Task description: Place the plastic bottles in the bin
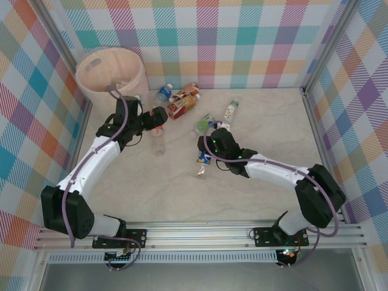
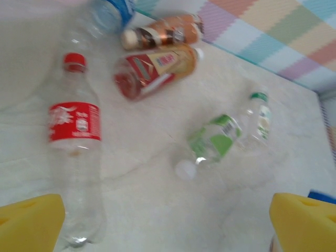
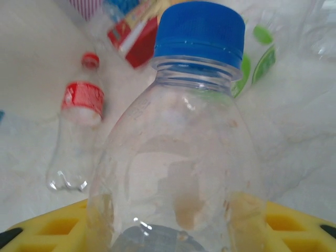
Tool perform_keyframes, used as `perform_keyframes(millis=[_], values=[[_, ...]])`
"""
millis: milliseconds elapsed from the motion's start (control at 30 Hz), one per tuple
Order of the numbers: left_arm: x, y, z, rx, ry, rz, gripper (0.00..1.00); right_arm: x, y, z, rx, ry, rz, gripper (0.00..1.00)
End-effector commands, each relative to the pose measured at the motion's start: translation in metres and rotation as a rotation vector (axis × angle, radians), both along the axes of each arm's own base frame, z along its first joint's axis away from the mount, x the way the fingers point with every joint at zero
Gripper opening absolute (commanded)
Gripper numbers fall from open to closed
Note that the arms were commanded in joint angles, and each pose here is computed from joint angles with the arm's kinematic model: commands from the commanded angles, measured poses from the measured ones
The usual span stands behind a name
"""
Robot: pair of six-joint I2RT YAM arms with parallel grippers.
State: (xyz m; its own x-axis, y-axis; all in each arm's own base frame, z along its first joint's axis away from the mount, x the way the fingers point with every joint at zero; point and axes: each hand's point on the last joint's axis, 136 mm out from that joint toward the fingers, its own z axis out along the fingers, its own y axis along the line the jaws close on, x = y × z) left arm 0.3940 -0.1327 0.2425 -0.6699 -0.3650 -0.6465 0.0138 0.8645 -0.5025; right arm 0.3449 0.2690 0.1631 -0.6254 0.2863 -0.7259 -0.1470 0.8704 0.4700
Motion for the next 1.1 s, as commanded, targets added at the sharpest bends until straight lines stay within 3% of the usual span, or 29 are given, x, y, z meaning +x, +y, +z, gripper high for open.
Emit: perform_keyframes(millis=[0, 233, 367, 500, 667, 900, 1033, 1067], values=[[-0.024, -0.040, 0.037, -0.132, -0.145, -0.247, 1.00, 0.014, -0.013, 0.048, 0.165, -0.143, -0.077, 0.51], [-0.083, -0.093, 0.044, -0.288, -0.201, -0.630, 1.00, 0.019, -0.023, 0.093, 0.312, -0.224, -0.037, 0.51], [-0.111, -0.129, 0.044, -0.271, -0.210, -0.825, 1.00, 0.015, -0.011, 0.118, 0.368, -0.262, 0.044, 0.52], [-0.111, -0.149, 0.036, -0.145, -0.204, -0.848, 1.00, 0.012, 0.001, 0.136, 0.408, -0.280, 0.107, 0.52], [-0.096, -0.157, 0.012, 0.073, -0.163, -0.766, 1.00, 0.012, 0.010, 0.149, 0.436, -0.287, 0.149, 0.52], [-0.093, -0.180, 0.001, 0.113, -0.130, -0.810, 1.00, 0.014, 0.019, 0.162, 0.471, -0.294, 0.179, 0.52], [-0.082, -0.179, -0.010, 0.197, -0.125, -0.763, 0.99, 0.016, 0.023, 0.167, 0.490, -0.281, 0.187, 0.52], [-0.079, -0.177, -0.013, 0.209, -0.128, -0.749, 0.94, 0.016, 0.024, 0.167, 0.492, -0.272, 0.187, 0.52]])
